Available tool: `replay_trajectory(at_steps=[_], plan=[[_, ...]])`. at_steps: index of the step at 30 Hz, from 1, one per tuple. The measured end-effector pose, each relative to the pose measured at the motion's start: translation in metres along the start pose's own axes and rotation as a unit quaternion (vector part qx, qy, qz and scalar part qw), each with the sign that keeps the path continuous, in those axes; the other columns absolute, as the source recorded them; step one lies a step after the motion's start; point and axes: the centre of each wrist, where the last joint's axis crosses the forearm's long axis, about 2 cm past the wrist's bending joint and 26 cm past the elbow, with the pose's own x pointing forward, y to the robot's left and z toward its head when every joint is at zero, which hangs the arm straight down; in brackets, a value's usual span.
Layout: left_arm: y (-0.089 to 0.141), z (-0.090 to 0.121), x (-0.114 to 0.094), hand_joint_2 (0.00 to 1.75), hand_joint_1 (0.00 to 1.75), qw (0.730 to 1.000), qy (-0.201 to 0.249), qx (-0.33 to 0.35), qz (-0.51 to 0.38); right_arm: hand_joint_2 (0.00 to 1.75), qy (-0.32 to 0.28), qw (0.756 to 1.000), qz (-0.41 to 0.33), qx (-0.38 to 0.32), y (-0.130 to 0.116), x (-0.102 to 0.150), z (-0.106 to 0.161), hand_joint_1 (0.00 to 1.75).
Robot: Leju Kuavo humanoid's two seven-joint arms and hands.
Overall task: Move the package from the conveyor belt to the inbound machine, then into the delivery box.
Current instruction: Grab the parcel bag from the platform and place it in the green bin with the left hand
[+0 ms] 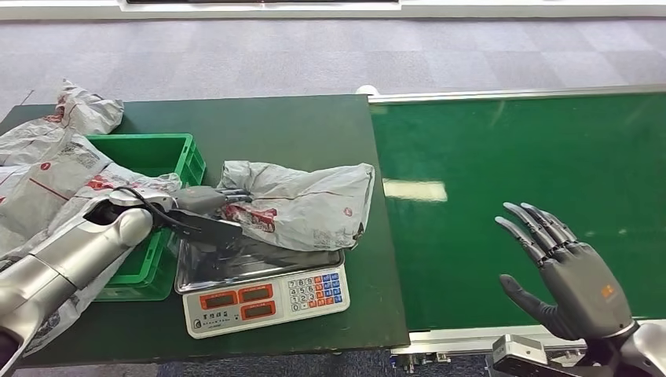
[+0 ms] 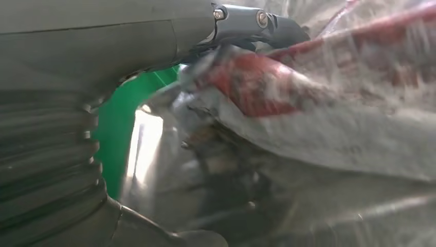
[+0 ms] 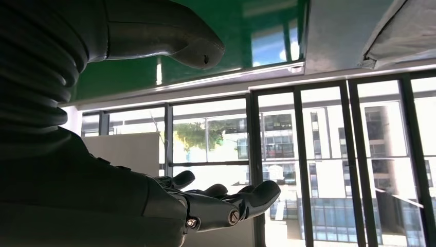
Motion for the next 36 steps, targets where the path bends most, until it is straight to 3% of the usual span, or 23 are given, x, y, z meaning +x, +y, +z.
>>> replay_trajectory(at_steps=[4, 6, 9, 12, 26, 30, 36], plan=[[-0.013, -0.011, -0.002, 1.75, 0.00, 1.000, -0.009, 0.009, -0.010, 1.75, -0.001, 1.000, -0.001, -0.001, 0.007, 0.001, -0.003, 0.00], [-0.022, -0.029, 0.003, 1.75, 0.00, 0.999, -0.024, 0.035, -0.019, 1.75, -0.001, 1.000, 0.002, 0.001, 0.013, 0.004, -0.005, 0.00], [-0.037, -0.065, 0.024, 1.75, 0.00, 0.997, -0.044, 0.065, -0.026, 1.75, -0.001, 1.000, 0.003, 0.000, 0.023, 0.011, -0.010, 0.00], [-0.043, -0.086, 0.042, 1.75, 0.00, 0.996, -0.054, 0.063, -0.018, 1.75, -0.003, 1.000, -0.004, -0.003, 0.028, 0.016, -0.014, 0.00], [-0.039, -0.104, 0.058, 1.75, 0.00, 0.997, -0.057, 0.056, -0.008, 1.75, -0.006, 1.000, -0.021, -0.003, 0.036, 0.025, -0.018, 0.00], [-0.040, -0.110, 0.067, 1.75, 1.75, 0.996, -0.064, 0.060, -0.013, 1.75, -0.006, 1.000, -0.024, -0.004, 0.038, 0.027, -0.019, 0.00], [-0.046, -0.121, 0.084, 1.75, 1.75, 0.993, -0.073, 0.087, -0.032, 1.75, -0.008, 1.000, -0.027, -0.006, 0.042, 0.032, -0.021, 0.00]])
